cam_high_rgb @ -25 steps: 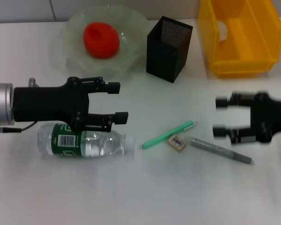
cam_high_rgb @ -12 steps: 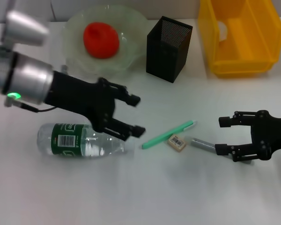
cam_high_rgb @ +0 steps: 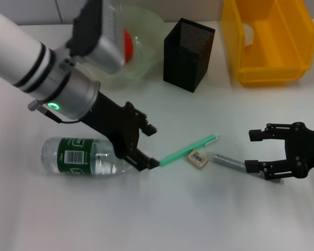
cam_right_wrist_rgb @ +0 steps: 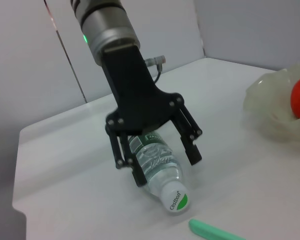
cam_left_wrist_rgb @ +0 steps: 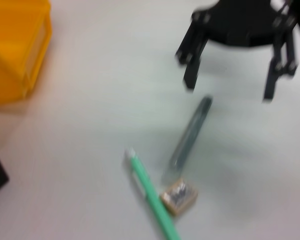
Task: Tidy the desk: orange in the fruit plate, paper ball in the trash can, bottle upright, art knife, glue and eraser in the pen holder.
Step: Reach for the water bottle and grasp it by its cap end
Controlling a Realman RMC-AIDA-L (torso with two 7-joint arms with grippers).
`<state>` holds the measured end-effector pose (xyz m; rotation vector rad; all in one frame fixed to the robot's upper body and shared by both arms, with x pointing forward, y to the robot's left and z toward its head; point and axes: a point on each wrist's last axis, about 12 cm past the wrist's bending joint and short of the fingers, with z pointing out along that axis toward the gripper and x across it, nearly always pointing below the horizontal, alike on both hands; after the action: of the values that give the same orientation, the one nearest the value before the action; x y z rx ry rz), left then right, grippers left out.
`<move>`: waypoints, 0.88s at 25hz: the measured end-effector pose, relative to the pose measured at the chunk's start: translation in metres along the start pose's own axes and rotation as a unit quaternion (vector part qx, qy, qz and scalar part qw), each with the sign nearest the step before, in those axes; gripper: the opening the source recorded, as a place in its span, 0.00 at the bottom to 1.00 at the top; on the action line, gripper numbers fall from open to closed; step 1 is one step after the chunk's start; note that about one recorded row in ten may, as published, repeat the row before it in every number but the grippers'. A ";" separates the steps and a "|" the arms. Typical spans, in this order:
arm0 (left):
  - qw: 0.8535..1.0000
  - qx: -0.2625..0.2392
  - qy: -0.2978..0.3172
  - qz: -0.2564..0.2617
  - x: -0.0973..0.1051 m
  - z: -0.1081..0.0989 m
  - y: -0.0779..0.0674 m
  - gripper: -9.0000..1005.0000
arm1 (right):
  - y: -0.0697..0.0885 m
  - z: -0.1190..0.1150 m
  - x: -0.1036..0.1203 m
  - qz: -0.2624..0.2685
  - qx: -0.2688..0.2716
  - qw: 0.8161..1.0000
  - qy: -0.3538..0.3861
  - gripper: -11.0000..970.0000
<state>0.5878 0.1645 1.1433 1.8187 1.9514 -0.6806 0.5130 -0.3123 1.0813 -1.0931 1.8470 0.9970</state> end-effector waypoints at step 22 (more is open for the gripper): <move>0.993 -0.016 0.109 0.049 -0.003 0.027 -0.003 0.73 | -0.001 0.000 -0.003 0.002 0.005 1.000 -0.003 0.84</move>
<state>0.5842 0.1461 1.1238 2.0272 1.9775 -0.4341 0.5153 -0.3114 1.0835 -1.0796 1.8491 0.9916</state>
